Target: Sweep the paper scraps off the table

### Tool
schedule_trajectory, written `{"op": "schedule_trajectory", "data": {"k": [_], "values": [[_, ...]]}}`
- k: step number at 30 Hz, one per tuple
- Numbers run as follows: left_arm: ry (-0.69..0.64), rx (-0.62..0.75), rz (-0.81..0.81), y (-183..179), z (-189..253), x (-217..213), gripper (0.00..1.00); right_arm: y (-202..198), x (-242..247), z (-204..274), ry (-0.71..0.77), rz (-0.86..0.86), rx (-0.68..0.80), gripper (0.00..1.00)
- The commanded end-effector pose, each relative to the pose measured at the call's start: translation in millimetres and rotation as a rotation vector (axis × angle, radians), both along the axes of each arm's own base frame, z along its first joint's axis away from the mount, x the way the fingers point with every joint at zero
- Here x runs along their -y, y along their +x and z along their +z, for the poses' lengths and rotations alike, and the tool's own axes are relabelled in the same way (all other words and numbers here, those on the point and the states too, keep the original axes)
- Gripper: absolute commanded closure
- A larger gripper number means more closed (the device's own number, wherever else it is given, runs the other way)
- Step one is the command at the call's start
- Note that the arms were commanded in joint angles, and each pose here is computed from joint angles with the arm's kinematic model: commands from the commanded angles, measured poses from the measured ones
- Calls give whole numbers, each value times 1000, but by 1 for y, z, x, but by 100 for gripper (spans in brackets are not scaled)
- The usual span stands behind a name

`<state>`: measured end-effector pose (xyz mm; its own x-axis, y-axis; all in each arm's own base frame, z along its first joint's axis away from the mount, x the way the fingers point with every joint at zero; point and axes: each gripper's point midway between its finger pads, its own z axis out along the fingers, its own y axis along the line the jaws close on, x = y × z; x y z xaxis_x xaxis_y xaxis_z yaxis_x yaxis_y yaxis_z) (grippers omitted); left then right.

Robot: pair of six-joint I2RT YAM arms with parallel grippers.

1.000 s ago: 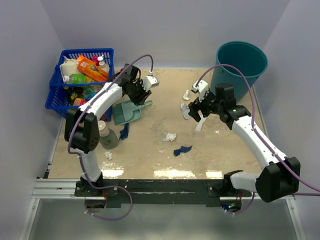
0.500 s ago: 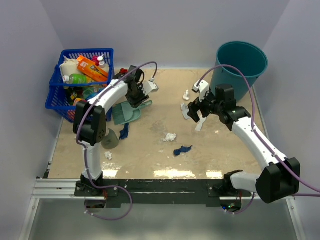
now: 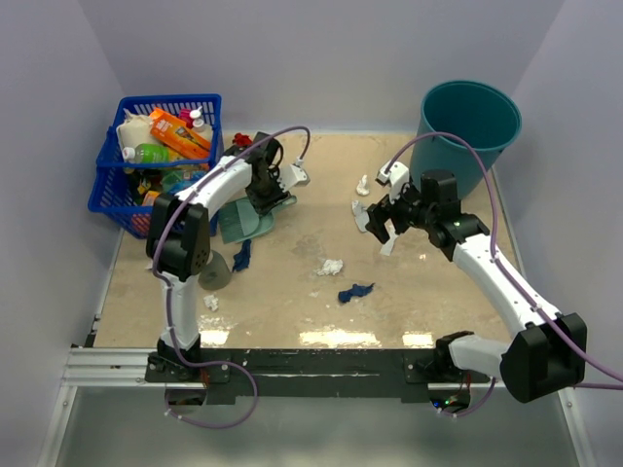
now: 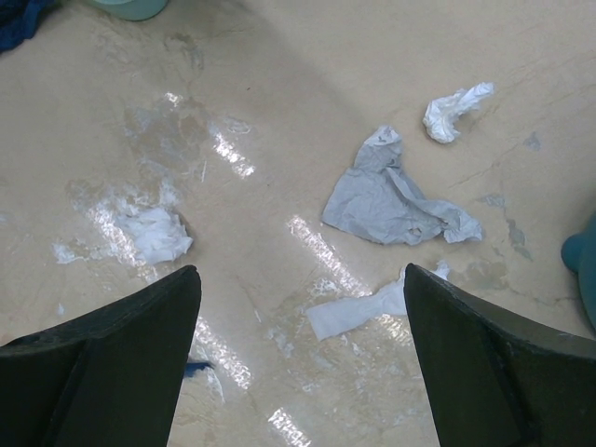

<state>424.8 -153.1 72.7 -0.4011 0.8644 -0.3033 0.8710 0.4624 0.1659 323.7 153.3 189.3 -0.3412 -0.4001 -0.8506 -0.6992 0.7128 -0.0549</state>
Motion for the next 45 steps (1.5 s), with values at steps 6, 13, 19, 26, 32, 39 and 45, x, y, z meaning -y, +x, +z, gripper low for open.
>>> {"op": "schedule_trajectory", "data": {"k": [6,13,19,26,32,39,45], "values": [[30,-17,-53,-2,-8,-1,52,1,1,8,20,-21,44,7],[23,-35,-68,-6,-8,1,52,2,1,9,23,-26,40,7],[50,-27,-101,-6,-9,-3,51,1,-1,5,35,-28,18,7],[67,-30,-117,-6,-16,-6,51,3,-1,8,37,-31,18,7],[57,-19,-125,0,-26,-2,51,3,-2,6,37,-31,10,7],[50,-15,-122,6,-34,1,54,3,-1,4,37,-36,2,7],[44,-14,-121,6,-34,2,71,3,-1,1,34,-36,-3,7]]}}
